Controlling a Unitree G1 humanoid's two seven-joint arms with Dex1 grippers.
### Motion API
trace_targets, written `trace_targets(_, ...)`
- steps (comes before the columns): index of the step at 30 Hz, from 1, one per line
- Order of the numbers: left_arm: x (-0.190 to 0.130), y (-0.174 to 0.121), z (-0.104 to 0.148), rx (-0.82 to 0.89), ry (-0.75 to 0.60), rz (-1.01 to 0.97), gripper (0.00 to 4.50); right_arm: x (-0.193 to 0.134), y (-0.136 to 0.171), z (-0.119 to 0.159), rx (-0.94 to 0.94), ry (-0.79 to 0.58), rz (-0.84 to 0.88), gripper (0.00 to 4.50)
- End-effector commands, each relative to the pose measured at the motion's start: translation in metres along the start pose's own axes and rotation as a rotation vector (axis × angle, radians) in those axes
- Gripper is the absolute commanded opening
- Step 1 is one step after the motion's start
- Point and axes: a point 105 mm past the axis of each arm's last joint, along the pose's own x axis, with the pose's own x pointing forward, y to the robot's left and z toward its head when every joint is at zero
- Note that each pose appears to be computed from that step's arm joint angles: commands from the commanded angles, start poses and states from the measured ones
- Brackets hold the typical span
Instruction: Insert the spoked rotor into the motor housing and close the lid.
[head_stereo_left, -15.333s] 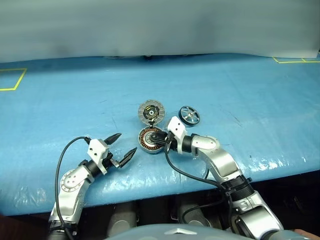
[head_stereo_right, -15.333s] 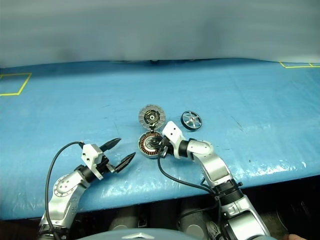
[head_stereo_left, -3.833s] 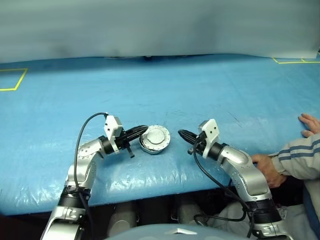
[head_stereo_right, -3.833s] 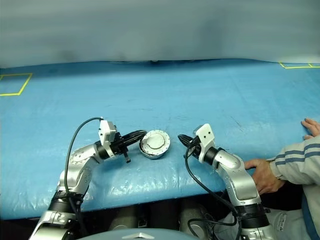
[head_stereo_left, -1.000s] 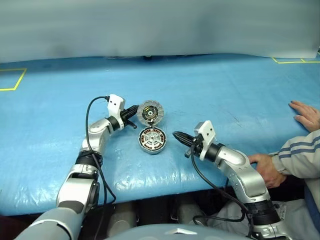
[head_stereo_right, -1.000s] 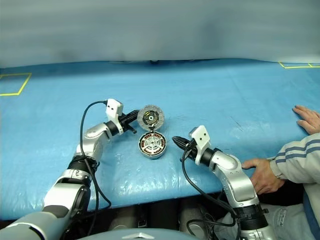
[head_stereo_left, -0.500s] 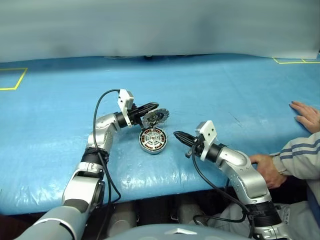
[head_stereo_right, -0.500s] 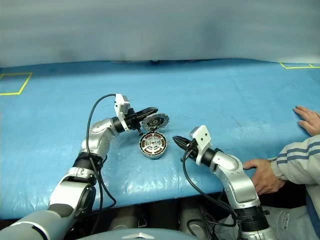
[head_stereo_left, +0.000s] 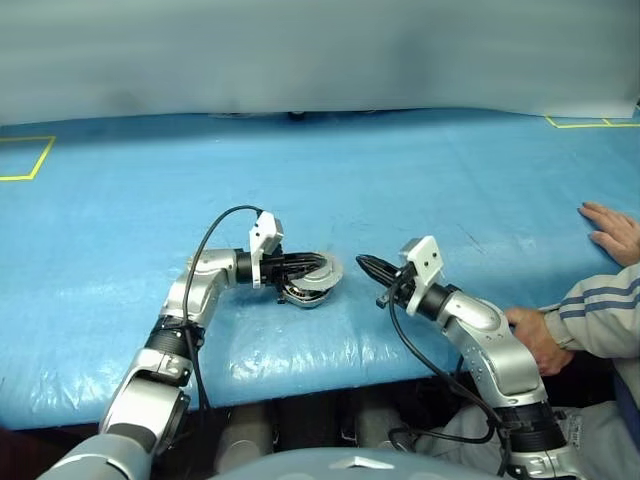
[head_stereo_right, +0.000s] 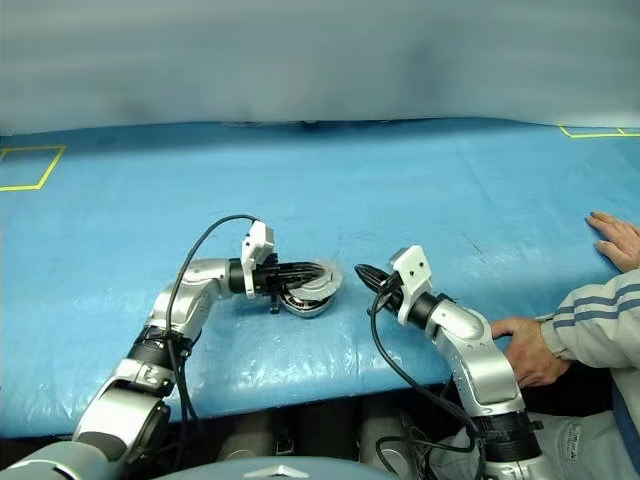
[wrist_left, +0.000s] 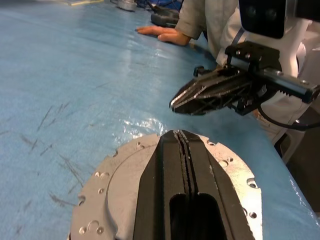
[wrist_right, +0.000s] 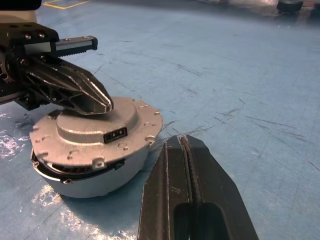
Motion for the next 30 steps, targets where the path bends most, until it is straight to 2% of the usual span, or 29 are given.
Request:
trace_targets(1, -0.001, -0.002, 0.002, 0.037, 0.019, 0.009, 0.01, -0.001, -0.003, 0.015, -0.035, -0.056, -0.012, 0.0)
trace_targets(7, -0.007, -0.003, -0.012, 0.017, 0.029, 0.068, 0.01, 0.003, -0.001, 0.014, -0.037, -0.058, -0.005, 0.0)
trace_targets(13, -0.011, -0.005, 0.013, 0.034, -0.152, 0.101, 0.01, 0.009, 0.008, 0.015, -0.013, -0.065, 0.04, 0.0)
trace_targets(16, -0.029, -0.009, 0.03, 0.046, -0.248, 0.108, 0.01, 0.014, 0.017, 0.016, 0.022, -0.07, 0.085, 0.0)
trace_targets(22, -0.063, -0.024, 0.028, 0.17, -0.25, 0.157, 0.01, 0.023, 0.028, 0.02, -0.059, -0.073, 0.138, 0.0)
trace_targets(25, -0.076, -0.028, 0.021, 0.188, -0.246, 0.213, 0.0, 0.029, 0.034, 0.018, -0.089, -0.061, 0.165, 0.6)
trace_targets(30, -0.086, -0.037, 0.0, 0.17, -0.215, 0.293, 0.0, 0.04, 0.041, 0.017, -0.132, -0.051, 0.193, 2.23)
